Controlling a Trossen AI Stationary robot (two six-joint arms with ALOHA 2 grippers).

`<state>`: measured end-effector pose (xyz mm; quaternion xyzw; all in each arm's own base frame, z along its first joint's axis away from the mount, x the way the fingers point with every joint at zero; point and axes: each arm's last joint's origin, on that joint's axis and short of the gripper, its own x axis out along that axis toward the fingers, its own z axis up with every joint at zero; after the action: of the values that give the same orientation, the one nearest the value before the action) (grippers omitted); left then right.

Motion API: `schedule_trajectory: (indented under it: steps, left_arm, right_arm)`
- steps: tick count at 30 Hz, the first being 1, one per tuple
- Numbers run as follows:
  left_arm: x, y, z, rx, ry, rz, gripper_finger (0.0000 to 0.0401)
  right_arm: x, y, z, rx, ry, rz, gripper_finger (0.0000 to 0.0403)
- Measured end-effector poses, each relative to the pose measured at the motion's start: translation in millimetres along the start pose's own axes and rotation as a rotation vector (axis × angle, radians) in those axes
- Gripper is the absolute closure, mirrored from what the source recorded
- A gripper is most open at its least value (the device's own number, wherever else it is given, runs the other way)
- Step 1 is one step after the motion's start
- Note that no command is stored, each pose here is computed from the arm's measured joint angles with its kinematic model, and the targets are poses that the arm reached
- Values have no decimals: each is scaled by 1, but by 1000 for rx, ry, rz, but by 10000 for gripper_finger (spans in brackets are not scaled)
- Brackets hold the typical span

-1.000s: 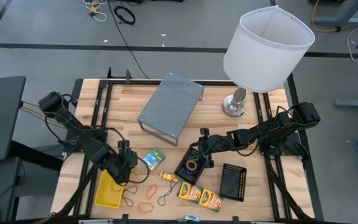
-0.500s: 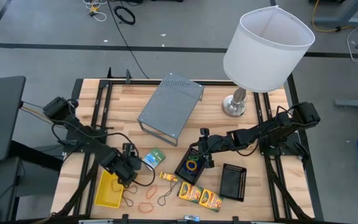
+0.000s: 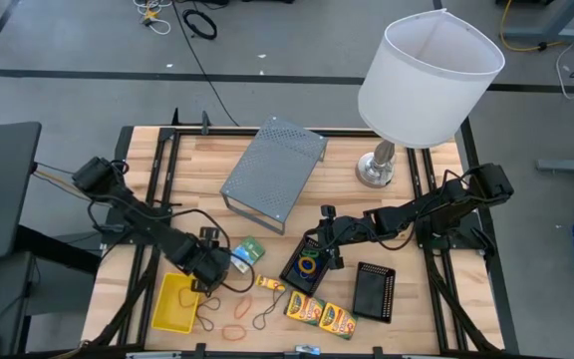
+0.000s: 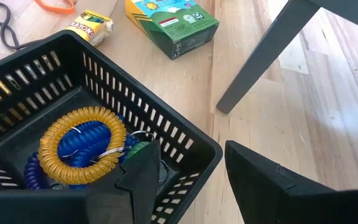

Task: Pick & Place Office Desk Supplies
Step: Put the green rubber band into the yellow bin

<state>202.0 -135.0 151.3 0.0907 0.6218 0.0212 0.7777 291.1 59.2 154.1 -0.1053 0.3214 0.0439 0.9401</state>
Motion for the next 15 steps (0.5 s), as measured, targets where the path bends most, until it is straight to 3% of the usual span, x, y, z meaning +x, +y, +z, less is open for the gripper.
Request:
schedule_trajectory:
  steps: [15]
  left_arm:
    - [20,-4,6,66,57,-72,193]
  right_arm:
    - [0,0,0,-9,3,0,215]
